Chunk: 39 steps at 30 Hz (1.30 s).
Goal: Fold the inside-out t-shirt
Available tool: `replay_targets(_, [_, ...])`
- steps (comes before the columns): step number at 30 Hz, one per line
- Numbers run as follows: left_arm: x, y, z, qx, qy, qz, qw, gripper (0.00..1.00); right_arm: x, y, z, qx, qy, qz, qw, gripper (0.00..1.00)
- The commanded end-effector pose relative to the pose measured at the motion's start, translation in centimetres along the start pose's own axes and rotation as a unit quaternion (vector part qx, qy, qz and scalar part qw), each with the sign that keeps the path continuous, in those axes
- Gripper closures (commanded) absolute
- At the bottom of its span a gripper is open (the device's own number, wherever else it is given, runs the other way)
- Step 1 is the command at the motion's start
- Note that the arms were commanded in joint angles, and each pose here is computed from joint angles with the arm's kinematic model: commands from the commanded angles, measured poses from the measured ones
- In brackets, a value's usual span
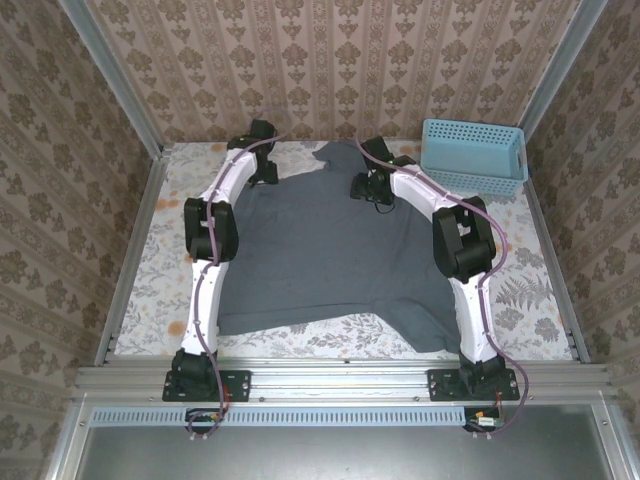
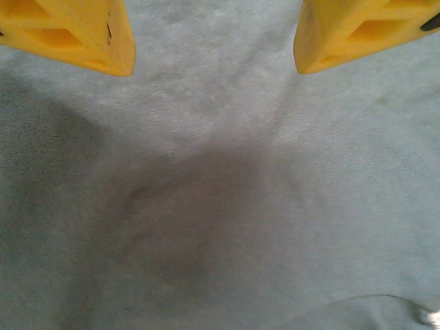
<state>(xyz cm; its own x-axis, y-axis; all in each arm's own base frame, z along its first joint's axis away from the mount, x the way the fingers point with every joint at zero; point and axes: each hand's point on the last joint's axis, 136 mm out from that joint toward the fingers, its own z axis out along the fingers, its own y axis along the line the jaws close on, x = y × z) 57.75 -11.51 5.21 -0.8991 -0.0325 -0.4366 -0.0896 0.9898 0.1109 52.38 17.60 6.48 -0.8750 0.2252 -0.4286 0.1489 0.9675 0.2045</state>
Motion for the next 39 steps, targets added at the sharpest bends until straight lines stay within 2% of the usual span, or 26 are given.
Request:
replay_targets(1, [1.1,0.6,0.2,-0.008,0.028,0.012,0.999,0.33,0.7,-1.7,0.8,0.027,0.029,0.027,0.999,0.37])
replay_targets(7, [2.3,2.9,0.5,-0.037,0.048,-0.015,0.998,0.47,2.7,-4.6,1.8,0.069,0.054,0.068,0.994,0.37])
replay_targets(13, [2.2,4.3,-0.3,-0.04,0.041,-0.035,0.998,0.6,5.1,-7.2,1.4,0.087,0.049,0.11,0.989,0.39])
replay_targets(19, [2.0,5.7,-0.7,-0.044,0.038,-0.052,0.997,0.8,7.4,-9.6,1.1,0.103,0.055,0.127,0.985,0.43])
replay_targets(30, [0.5,8.4,-5.4,0.028,-0.01,-0.134,0.991,0.92,11.9,-11.4,-0.8,0.093,0.049,0.193,0.976,0.48])
replay_targets(33, [0.4,8.4,-6.8,0.064,-0.019,-0.148,0.987,0.95,14.4,-12.2,-2.0,0.093,0.045,0.214,0.971,0.49])
replay_targets(39, [2.5,8.0,-8.7,0.107,-0.026,-0.177,0.978,1.0,19.7,-13.2,-5.0,0.116,0.043,0.204,0.971,0.5])
